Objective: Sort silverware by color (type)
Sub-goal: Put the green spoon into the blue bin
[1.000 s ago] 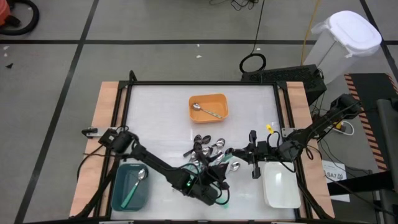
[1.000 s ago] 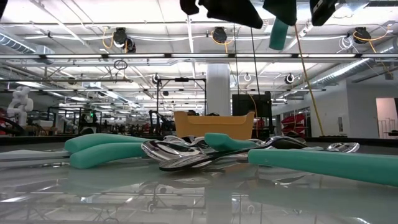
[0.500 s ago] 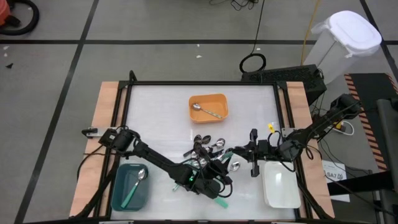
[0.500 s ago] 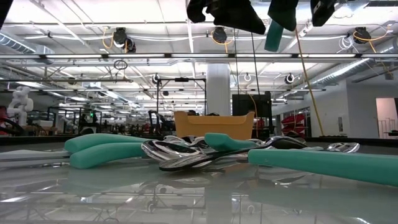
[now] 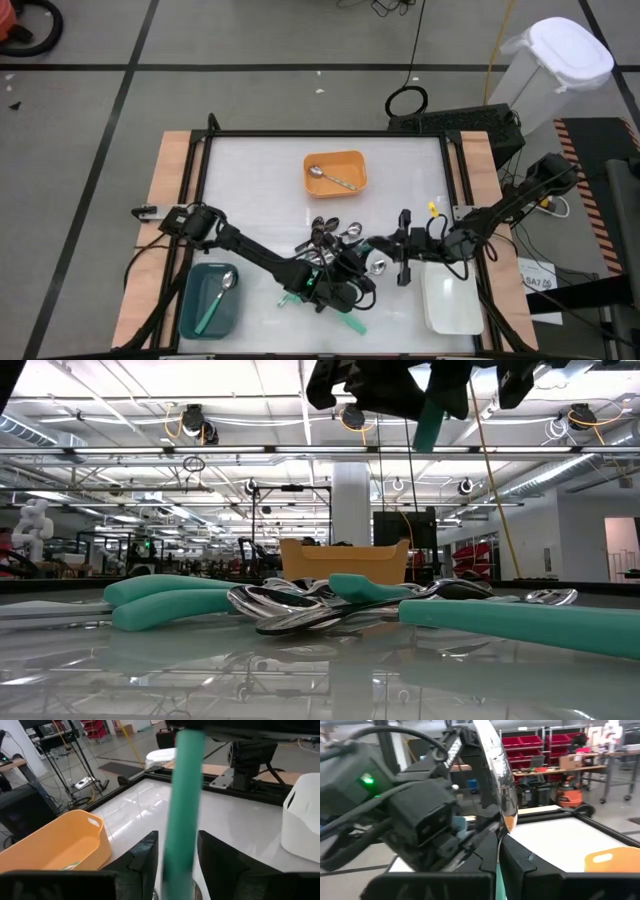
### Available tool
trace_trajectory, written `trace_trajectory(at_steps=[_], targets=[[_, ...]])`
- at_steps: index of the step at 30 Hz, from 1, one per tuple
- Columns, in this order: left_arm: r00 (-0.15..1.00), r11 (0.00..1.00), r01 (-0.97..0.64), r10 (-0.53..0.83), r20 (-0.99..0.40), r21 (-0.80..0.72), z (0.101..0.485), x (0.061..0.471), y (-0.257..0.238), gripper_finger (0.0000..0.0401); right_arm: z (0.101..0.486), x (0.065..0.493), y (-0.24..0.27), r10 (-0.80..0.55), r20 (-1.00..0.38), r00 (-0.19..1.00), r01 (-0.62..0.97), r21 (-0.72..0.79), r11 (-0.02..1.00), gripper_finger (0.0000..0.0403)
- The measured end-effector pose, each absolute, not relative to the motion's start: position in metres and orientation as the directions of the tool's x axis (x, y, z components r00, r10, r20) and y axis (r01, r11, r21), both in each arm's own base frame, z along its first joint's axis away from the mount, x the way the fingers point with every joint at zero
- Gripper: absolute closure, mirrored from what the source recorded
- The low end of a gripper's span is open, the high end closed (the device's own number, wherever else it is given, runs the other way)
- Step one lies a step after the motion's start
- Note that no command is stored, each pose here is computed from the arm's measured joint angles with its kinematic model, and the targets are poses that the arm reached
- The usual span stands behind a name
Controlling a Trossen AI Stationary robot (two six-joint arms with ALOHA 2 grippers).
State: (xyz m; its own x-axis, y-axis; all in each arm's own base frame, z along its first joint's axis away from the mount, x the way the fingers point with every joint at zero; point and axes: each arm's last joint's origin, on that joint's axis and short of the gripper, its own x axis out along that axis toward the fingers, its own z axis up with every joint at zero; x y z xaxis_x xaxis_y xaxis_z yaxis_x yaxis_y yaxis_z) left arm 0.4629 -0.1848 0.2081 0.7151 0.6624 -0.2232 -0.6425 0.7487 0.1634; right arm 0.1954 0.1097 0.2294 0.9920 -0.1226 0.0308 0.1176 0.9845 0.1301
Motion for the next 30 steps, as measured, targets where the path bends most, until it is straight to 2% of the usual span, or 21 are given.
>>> trace_trajectory(at_steps=[7, 21, 30], targets=[[0.705, 0.743, -0.641, 0.669, -0.236, 0.191, 0.204, 0.457, -0.191, 0.0265, 0.229, 0.195, 0.109, -0.135, 0.031, 0.990, 0.130, 0.117, 0.985, 0.0399], [0.677, 0.712, -0.691, 0.697, -0.237, 0.121, 0.203, 0.460, -0.179, 0.0266, 0.229, 0.195, 0.108, -0.178, 0.025, 0.984, 0.174, 0.132, 0.976, 0.0399], [0.672, 0.712, -0.675, 0.702, -0.236, 0.196, 0.203, 0.462, -0.176, 0.0266, 0.229, 0.195, 0.108, -0.188, 0.023, 0.982, 0.184, 0.111, 0.977, 0.0399]])
